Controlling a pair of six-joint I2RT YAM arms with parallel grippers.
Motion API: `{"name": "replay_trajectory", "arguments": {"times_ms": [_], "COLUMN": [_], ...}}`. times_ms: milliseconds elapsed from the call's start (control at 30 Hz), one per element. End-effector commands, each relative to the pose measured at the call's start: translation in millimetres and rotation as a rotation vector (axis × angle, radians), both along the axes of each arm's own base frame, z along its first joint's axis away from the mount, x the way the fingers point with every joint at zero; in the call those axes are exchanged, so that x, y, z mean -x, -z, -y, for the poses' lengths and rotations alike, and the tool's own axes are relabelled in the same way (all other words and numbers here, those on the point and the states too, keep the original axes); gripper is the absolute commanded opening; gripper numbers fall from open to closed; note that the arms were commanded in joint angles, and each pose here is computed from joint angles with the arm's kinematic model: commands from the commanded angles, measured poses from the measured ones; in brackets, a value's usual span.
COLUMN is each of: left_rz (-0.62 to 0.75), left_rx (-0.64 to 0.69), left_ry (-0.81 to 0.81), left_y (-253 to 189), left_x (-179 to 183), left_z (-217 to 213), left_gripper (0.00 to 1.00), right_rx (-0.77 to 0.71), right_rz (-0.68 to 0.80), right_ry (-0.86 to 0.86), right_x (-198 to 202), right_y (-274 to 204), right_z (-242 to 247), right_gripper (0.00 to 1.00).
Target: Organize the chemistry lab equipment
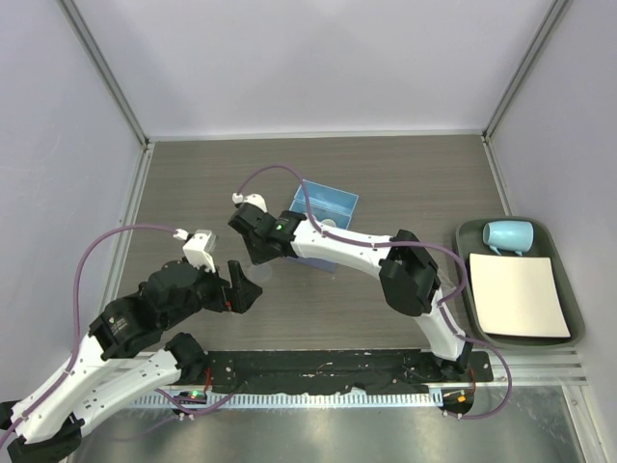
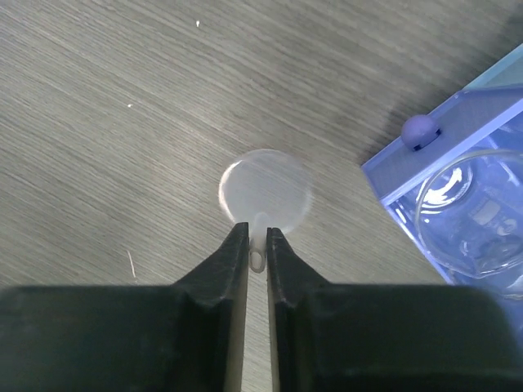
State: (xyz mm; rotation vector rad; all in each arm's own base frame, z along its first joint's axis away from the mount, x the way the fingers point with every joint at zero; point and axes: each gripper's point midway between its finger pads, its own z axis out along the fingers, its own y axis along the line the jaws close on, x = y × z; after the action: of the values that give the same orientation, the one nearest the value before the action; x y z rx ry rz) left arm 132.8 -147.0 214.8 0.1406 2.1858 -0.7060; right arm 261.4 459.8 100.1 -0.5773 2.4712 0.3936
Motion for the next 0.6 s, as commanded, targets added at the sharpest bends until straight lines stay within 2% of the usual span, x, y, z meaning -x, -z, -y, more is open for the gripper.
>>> {"name": "replay_trajectory", "arguments": {"times_ms": [0,67,333,567], "left_rz": [0.012,0.011,0.007,0.008], "left_rx": [0.017,0.018,0.014,0.019], "left_ry": [-0.012,-0.013,-0.007,0.004], "left_y": [-4.3,-4.0,-2.8,-3.0], "left_x": [-2.2,-2.4,-1.7,-0.4], "left_z": [0.8,1.0,1.9,3.5], "left_gripper": [0.99,0.99,1.00,0.99], "right_rx": [-0.024,-0.030,-0.101,-0.154], "right_rz": [0.034,0.042,0.084,0.195], "right_ry": [0.007,0.012,0.022,0.113], "right_x": [-4.8,-6.4,-11.3,-39.5], "right_y": [-16.0,-20.2,-58.1,-111.0], "right_z": [-7.7,-8.6,-16.0,2.8], "right_gripper": [0.07,0.01,0.01,0.01]}}
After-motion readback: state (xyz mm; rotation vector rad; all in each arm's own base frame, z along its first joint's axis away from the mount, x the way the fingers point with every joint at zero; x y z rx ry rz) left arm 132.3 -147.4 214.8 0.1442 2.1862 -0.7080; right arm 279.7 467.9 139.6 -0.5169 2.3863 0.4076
